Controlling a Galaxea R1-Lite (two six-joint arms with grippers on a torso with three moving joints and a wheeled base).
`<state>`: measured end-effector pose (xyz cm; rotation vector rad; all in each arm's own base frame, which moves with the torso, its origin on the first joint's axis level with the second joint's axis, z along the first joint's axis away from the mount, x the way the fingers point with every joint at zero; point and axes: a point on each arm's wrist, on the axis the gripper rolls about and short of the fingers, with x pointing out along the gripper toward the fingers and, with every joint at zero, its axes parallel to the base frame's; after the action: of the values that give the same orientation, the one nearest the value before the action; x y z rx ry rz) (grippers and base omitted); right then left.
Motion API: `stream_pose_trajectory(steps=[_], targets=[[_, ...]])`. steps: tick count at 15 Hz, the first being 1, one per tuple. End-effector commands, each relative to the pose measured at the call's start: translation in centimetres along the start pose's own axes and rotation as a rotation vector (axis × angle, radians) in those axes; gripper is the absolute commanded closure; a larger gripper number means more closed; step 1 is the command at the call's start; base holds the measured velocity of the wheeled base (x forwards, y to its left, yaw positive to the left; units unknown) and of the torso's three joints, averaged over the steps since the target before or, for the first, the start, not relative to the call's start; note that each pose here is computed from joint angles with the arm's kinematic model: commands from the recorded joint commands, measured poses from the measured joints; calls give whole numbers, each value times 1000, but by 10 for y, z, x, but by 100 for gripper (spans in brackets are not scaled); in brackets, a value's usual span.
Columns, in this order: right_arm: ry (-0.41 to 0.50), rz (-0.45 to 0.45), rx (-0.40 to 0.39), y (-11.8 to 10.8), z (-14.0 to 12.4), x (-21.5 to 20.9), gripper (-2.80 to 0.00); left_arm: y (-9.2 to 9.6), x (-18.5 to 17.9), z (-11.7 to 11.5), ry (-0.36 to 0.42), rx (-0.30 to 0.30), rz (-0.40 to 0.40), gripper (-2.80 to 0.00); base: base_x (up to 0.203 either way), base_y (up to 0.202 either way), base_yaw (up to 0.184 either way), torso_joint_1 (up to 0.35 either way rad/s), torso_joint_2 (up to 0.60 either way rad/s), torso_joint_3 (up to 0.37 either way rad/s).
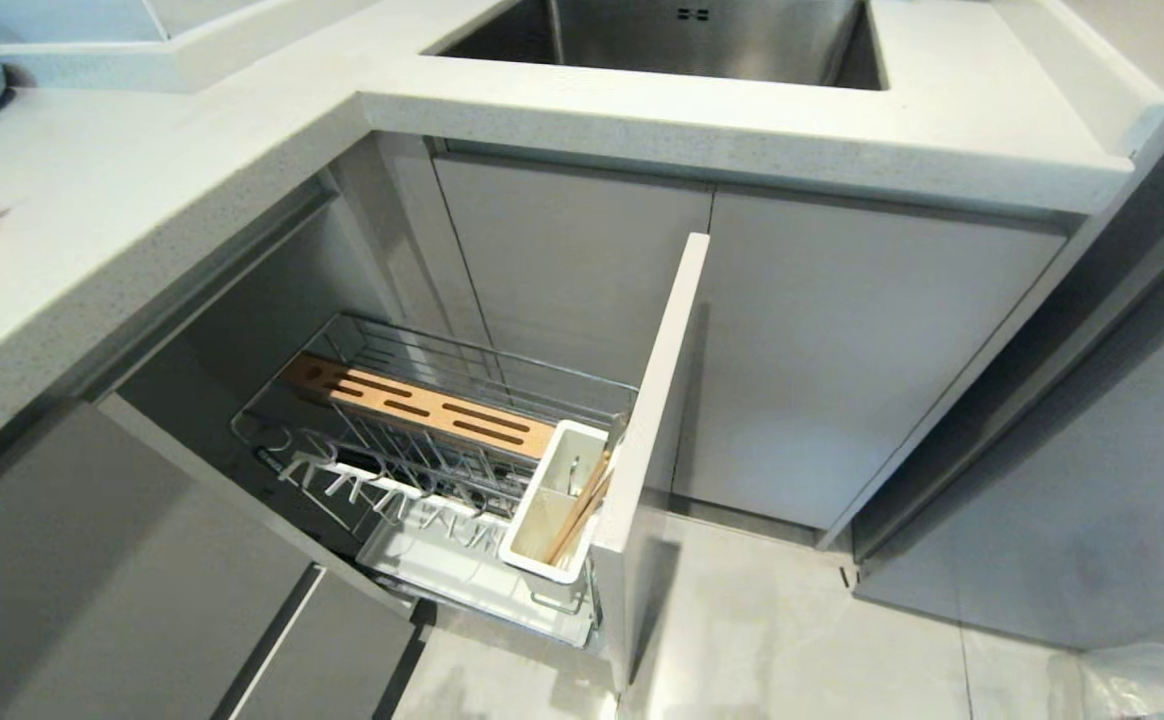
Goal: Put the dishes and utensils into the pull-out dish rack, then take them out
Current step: Pick up the bowl and place it in the cupboard
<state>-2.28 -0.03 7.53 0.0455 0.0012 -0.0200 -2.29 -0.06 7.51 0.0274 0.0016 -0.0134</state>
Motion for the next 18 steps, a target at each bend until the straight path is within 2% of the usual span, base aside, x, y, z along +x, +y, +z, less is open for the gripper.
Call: stream_pose_trajectory(steps=[1,6,7,8,10,13,15,18], targets=[[1,0,0,0,0,0,0,0,0,0,0,0,0,0,0,0,0,0,1,-138],[1,0,-1,0,0,0,0,0,0,0,0,6,0,0,0,0,0,0,4,-22],[1,0,-1,0,0,0,0,0,0,2,-14,8,2,0,0,0,0,0,0,0],[1,0,0,0,0,0,0,0,-2,13,-84,12,3,0,0,0,0,0,0,0],[1,0,-1,0,0,0,0,1,-13,45,-244,46,10,0,0,0,0,0,0,0],[1,0,0,0,0,0,0,2,-46,103,-424,93,26,0,0,0,0,0,0,0],[1,0,-1,0,0,0,0,2,-76,144,-501,131,40,0,0,0,0,0,0,0],[1,0,0,0,0,0,0,2,-108,218,-543,152,95,0,0,0,0,0,0,0]])
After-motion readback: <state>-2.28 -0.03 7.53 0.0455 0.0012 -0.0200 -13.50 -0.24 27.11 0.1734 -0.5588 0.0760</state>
